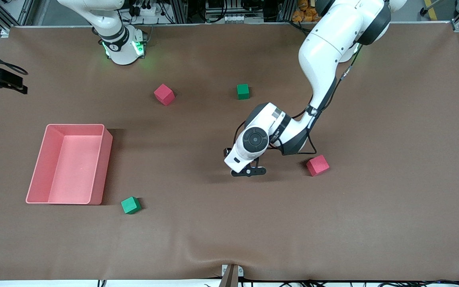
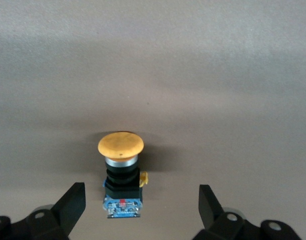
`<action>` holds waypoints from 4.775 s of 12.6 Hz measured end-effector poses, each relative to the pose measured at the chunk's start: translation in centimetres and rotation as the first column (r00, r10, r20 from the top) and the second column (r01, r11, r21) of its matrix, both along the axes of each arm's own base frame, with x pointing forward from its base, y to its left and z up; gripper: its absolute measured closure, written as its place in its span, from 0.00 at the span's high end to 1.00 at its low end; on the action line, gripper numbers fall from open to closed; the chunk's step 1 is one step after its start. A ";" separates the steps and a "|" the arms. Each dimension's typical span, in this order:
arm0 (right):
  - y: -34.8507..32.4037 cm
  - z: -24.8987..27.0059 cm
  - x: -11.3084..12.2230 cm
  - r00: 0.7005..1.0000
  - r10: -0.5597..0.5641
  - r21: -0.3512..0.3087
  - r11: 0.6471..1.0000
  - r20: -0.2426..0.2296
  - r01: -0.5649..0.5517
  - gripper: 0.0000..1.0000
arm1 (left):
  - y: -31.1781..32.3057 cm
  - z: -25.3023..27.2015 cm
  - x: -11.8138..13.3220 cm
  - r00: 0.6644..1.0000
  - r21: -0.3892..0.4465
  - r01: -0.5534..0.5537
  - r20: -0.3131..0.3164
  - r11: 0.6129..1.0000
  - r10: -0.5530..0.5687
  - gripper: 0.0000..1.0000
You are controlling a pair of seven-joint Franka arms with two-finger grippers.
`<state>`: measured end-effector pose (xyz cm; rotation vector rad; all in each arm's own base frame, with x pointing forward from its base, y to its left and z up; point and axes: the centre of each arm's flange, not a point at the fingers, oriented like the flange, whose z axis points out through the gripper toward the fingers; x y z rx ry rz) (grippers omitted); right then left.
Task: Place and upright button with both arms
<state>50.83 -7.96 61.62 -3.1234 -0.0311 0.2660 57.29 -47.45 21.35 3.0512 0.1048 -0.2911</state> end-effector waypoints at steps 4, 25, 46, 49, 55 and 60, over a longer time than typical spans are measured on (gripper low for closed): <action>2.3 2.0 -0.1 0.999 0.043 -0.003 0.999 0.020 -0.043 1.00 | 0.4 -0.9 -0.2 1.000 0.039 0.024 0.011 0.999 -0.024 0.96; 2.5 1.9 2.0 0.994 -0.075 0.004 0.997 0.079 0.075 1.00 | 0.2 -2.2 -0.2 0.999 0.030 -0.035 0.030 0.999 0.034 0.34; 2.1 3.7 1.8 0.990 -0.095 0.052 0.995 0.104 0.090 1.00 | -13.3 6.3 -18.2 0.598 0.228 -0.597 0.765 0.769 0.238 0.34; 2.1 3.6 1.9 0.990 -0.094 0.052 0.995 0.103 0.089 1.00 | -13.7 2.6 -19.8 0.416 0.117 -0.684 0.873 0.720 0.254 0.34; 2.1 3.6 1.9 0.990 -0.095 0.052 0.995 0.102 0.090 1.00 | -14.7 -4.8 -24.8 0.152 -0.015 -0.688 0.974 0.726 0.165 0.34; 2.1 3.6 1.9 0.990 -0.095 0.052 0.995 0.101 0.090 1.00 | -14.8 -7.3 -26.3 0.034 -0.114 -0.675 0.982 0.729 0.185 0.34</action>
